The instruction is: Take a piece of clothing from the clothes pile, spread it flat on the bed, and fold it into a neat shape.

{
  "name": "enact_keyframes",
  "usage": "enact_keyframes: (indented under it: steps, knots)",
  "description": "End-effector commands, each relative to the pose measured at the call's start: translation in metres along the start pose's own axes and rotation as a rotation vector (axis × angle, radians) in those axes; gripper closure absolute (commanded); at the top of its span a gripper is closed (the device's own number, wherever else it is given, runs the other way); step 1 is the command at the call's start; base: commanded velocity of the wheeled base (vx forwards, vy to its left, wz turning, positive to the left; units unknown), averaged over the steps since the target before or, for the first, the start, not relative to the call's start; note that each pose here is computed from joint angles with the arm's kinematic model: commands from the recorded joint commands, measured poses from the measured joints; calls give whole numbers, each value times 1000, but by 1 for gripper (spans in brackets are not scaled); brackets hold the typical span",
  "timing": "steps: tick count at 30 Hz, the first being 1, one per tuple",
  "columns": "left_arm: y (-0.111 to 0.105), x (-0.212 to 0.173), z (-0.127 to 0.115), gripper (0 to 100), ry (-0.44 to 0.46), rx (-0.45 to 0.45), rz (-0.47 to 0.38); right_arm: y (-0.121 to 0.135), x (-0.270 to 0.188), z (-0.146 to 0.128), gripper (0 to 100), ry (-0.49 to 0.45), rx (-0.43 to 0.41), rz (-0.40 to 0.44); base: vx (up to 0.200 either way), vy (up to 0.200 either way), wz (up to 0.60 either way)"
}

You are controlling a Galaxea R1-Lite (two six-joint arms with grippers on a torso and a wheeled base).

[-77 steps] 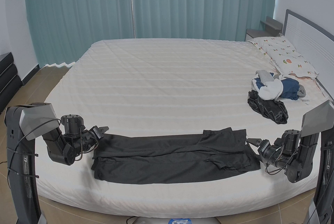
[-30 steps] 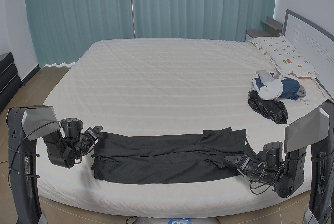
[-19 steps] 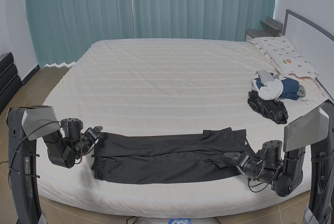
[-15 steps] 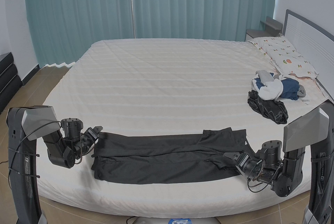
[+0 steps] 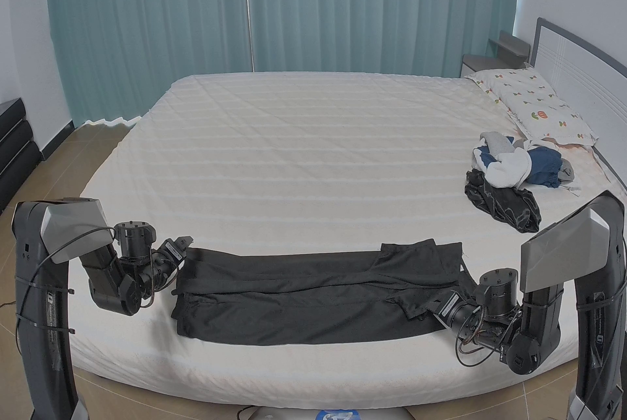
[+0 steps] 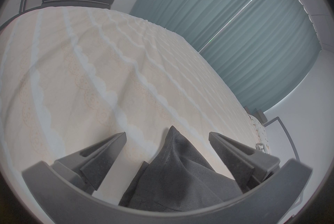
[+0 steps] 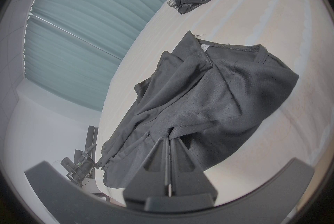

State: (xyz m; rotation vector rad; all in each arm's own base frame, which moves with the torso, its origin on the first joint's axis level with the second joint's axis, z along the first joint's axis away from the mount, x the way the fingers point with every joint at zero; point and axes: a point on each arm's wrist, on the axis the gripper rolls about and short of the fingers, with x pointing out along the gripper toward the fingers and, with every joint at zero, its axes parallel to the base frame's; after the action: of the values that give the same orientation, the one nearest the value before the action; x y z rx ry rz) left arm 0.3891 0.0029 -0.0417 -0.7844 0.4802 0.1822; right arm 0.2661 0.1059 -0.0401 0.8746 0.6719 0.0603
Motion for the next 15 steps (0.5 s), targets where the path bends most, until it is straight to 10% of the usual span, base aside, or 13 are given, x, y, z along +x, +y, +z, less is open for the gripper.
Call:
enact_keyframes:
  steps: [1,12,13,15]
  knots:
    - [0,0,0,0,0,-1,0,6,-8,1,100,-4,-6,20,0,0,0]
    - [0,0,0,0,0,-1,0,-9,-12,-1,100,29,-82,-39,0,0,0]
    - [1,-1,0,0,2,-2,4,-12,-14,-3,0,38,-109,-53,0,0,0]
    - [2,-3,-1,0,5,-2,8,-11,-18,-3,0,45,-119,-53,0,0,0]
